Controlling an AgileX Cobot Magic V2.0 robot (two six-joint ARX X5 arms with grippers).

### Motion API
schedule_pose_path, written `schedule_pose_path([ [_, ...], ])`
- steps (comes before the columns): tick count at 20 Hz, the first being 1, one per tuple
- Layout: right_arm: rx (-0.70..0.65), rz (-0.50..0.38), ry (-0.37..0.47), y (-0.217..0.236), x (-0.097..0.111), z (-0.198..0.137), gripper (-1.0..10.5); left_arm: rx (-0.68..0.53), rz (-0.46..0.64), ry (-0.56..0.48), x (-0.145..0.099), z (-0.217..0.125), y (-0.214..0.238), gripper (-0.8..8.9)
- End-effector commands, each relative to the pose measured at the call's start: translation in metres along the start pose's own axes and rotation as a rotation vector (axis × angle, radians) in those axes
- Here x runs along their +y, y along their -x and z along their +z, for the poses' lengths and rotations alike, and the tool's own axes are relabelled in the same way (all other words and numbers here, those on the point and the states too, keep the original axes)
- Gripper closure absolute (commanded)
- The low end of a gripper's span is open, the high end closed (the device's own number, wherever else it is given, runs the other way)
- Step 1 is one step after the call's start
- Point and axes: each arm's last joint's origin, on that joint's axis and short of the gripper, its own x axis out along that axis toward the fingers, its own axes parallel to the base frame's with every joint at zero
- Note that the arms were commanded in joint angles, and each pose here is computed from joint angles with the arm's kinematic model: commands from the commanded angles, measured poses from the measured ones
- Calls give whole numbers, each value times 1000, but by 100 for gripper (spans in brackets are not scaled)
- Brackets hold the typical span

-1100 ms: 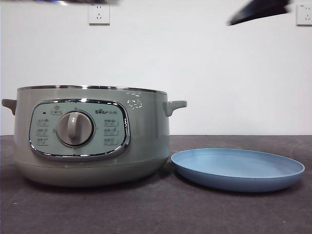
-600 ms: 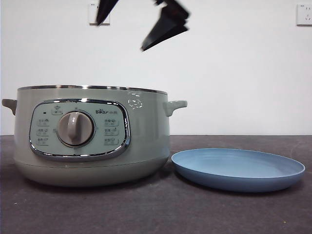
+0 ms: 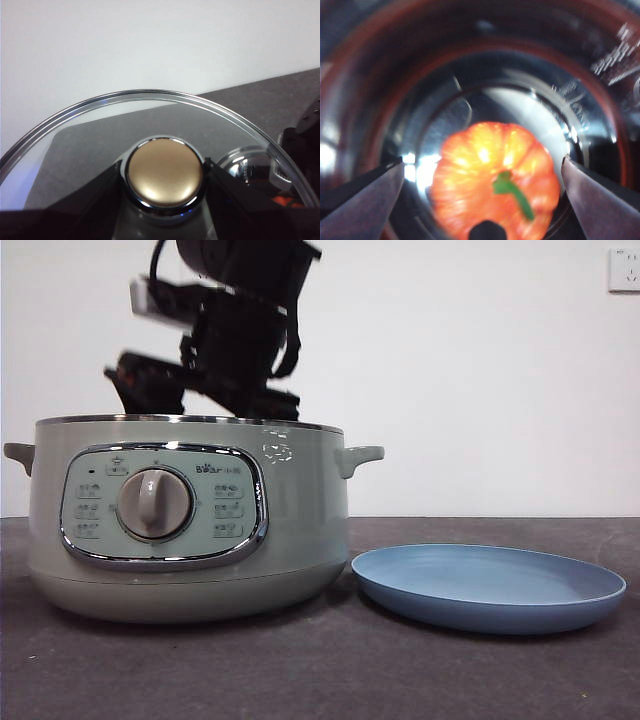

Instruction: Take the pumpkin out from the steamer,put the pumpkin in the blue plate,close the lid

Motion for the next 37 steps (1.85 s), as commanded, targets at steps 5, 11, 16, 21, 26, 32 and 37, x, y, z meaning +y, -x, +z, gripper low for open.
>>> schedule_pose_path([
  [5, 25, -6, -33, -9, -6, -3, 806, -37, 8, 2, 3, 5, 5, 822],
  [11, -44, -20, -36, 87, -4, -3, 948, -41, 1, 4, 1, 7, 0, 822],
  [16, -91, -84, -133, 222, -16, -48, 949, -68, -174, 7, -15, 16, -29, 822],
  [21, -8, -422, -401, 274, -36, -92, 950, -53, -323, 0, -30, 17, -55, 822],
  [26, 88, -678, -550, 261, -44, -128, 950, -64, -423, 28, -39, 19, -70, 822],
  [32, -30, -532, -527, 183, -39, -167, 947, -68, -423, 32, -40, 20, -72, 822],
  [37, -63, -351, -514, 113, -45, -182, 935, -68, -423, 32, -40, 20, -72, 822],
])
